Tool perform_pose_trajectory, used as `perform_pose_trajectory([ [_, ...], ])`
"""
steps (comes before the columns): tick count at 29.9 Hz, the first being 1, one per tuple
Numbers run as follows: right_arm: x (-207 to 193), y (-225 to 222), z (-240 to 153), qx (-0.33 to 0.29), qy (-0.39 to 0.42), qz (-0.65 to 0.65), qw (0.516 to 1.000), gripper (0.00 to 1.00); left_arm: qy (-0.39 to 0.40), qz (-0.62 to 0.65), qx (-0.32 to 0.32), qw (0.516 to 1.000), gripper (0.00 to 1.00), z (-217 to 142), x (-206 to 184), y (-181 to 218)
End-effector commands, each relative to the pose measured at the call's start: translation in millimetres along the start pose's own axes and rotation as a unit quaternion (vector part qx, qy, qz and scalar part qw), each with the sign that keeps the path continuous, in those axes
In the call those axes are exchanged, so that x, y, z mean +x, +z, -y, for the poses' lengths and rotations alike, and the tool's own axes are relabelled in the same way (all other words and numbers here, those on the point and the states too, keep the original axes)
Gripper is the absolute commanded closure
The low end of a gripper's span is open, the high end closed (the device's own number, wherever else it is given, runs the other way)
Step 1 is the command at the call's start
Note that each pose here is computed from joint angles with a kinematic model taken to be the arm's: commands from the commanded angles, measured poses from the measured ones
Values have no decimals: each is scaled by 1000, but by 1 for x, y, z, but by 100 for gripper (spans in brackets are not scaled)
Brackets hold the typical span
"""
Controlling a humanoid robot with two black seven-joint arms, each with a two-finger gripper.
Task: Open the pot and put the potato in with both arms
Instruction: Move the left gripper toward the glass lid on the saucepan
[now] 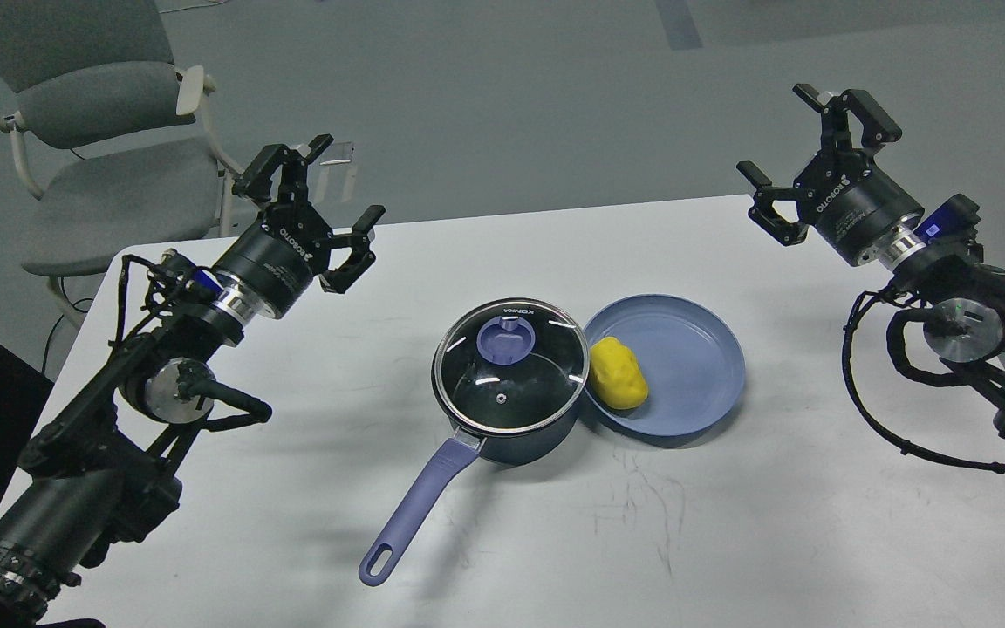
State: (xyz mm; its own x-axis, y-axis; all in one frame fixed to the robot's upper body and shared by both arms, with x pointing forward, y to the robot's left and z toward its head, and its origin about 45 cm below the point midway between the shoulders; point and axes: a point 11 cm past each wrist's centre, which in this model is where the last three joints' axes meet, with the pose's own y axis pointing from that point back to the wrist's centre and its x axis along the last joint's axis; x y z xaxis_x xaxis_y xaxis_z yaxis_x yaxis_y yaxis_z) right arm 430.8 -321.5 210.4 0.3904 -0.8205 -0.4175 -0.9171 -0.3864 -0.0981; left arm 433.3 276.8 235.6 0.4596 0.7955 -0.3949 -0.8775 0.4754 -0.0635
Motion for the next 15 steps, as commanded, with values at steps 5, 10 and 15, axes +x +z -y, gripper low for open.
perform_pose_trajectory([
  [5,8,-12,-5,1,6,-15,1000,0,-35,69,9,997,2,4,5,36],
  [10,7,-12,-4,1,4,-16,1000,0,-147,231,4,962,2,3,-54,67],
  [15,8,-13,-4,1,4,-16,1000,0,-230,376,7,898,2,-3,-98,67],
])
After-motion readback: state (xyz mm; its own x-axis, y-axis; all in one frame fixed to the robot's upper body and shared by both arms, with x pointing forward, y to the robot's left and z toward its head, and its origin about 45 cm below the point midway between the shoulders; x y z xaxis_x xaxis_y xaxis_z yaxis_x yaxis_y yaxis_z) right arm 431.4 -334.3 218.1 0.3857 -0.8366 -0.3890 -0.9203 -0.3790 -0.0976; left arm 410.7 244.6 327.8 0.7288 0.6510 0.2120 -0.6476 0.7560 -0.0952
